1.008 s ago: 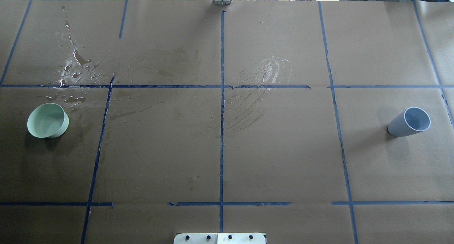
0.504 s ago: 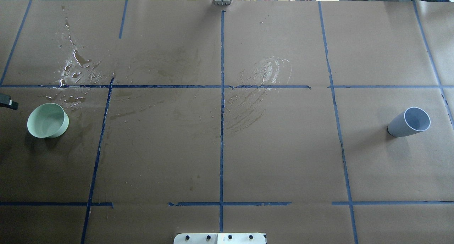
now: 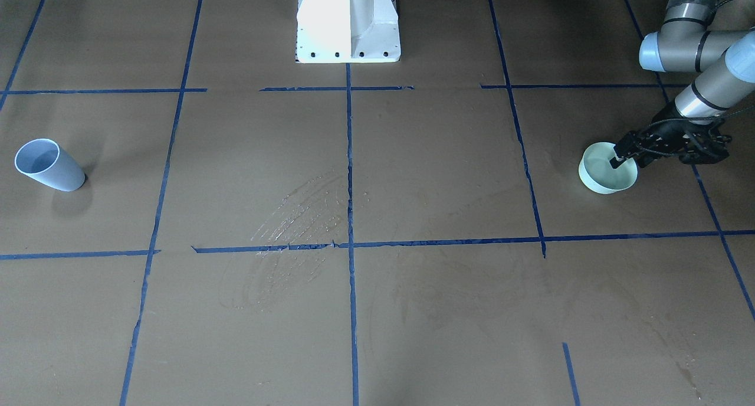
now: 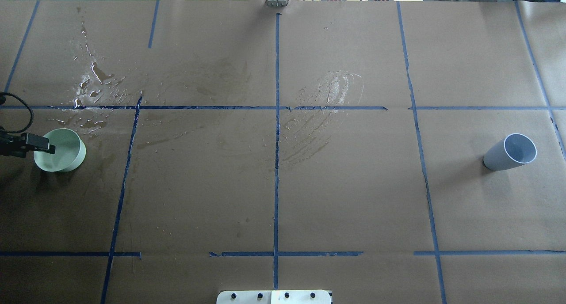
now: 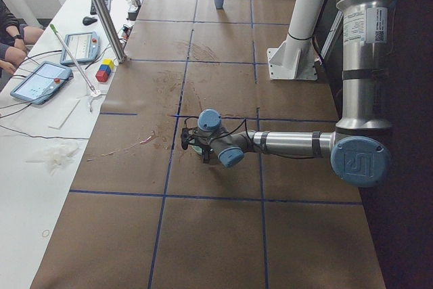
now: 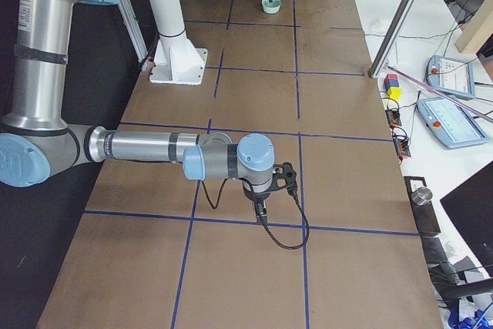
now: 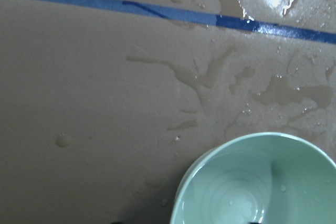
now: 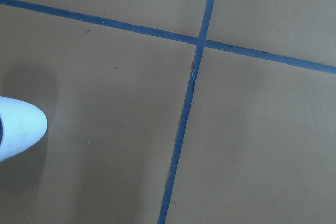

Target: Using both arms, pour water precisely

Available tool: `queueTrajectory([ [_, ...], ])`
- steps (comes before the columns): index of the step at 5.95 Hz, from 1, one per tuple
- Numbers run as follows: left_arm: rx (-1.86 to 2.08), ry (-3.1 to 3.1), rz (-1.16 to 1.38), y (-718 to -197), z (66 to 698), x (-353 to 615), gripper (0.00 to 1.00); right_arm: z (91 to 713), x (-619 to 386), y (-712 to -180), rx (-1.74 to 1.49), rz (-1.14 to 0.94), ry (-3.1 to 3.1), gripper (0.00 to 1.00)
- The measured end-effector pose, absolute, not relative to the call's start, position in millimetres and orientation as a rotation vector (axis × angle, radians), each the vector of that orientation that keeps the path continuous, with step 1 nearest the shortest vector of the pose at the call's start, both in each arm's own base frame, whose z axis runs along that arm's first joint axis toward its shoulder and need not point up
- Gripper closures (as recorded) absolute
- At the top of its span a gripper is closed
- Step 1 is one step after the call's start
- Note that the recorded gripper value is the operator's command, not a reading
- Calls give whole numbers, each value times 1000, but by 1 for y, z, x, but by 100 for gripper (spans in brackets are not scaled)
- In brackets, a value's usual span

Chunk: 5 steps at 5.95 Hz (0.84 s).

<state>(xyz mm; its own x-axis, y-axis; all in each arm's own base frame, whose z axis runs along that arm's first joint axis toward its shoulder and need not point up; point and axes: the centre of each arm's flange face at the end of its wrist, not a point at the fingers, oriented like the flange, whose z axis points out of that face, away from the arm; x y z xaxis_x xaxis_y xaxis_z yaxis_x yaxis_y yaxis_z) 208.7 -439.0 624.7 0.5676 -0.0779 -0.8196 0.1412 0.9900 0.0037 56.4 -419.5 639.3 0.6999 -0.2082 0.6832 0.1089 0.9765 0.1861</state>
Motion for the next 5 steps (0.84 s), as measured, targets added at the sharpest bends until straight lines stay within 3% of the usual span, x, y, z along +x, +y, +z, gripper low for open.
queueTrajectory([
  [5, 59, 1003, -157, -456, 592, 225, 100, 639, 56, -420, 138, -179, -776, 0],
])
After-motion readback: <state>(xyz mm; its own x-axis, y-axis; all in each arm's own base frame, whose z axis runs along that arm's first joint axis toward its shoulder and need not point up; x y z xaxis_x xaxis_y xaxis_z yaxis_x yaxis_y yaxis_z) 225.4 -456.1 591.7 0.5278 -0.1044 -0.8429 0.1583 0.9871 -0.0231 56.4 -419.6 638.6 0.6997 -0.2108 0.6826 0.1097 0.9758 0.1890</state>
